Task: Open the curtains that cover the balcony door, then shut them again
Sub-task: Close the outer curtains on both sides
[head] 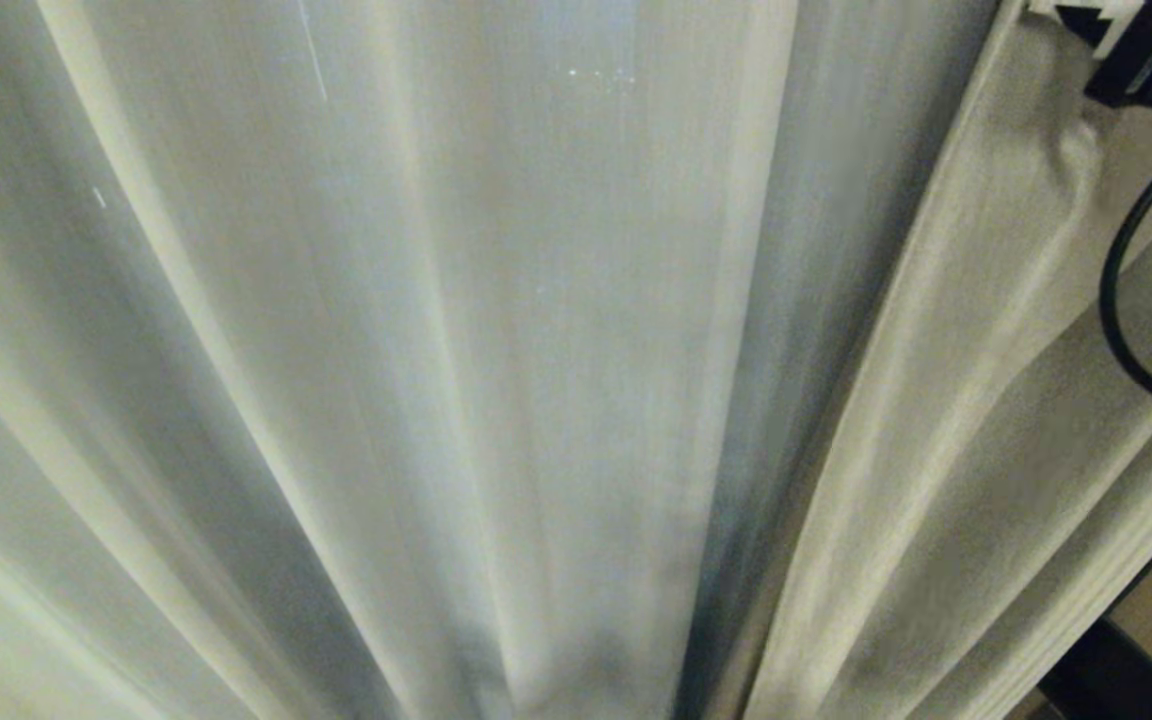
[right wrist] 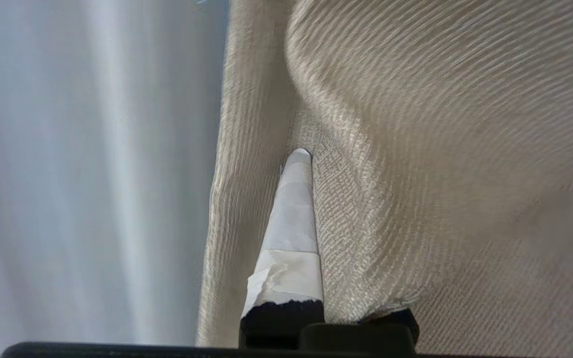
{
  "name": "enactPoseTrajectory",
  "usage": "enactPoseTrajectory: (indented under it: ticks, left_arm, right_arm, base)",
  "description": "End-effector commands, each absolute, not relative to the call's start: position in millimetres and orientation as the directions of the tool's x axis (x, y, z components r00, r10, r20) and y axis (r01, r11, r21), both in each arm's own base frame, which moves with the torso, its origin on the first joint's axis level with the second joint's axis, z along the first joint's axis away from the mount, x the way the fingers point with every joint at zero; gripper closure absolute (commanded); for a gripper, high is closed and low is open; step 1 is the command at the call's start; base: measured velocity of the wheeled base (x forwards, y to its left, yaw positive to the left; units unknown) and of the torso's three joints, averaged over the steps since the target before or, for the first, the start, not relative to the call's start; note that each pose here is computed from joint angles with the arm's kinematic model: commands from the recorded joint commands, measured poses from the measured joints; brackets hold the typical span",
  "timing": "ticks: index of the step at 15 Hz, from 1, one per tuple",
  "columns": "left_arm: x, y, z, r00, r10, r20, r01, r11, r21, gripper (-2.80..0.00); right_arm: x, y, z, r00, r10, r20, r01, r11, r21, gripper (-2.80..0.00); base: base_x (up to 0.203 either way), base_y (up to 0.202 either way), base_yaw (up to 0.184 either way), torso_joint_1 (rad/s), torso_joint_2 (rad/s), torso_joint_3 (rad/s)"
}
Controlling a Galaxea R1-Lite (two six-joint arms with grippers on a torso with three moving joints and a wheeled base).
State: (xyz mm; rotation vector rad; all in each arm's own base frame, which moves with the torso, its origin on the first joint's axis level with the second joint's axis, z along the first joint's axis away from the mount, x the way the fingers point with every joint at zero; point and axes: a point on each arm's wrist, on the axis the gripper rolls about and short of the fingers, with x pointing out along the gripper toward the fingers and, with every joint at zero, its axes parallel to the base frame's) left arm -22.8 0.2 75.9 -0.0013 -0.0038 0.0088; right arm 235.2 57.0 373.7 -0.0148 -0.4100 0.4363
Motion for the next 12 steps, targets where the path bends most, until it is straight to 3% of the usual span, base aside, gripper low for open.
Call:
enactPoseTrajectory:
  ticks: [1,12]
  left_arm:
    - [-23,0,76,1.0,0.009,0.005,-0.009,1.0,-0.002,0.0]
    - [-23,0,76,1.0,0.009,0.005,-0.009,1.0,-0.002,0.0]
  right_arm:
    - [240,72,369,0.809,0.46,0.366,-0.448,0.886,-0.122,0.0]
    - [266,173,362,0.775,0.527,0.349,-0.518,0.846,-0.128,0.0]
  base:
    - [0.0,0.0,0.0,0.0,0.0,0.0]
    - [0.0,0.0,0.0,0.0,0.0,0.0]
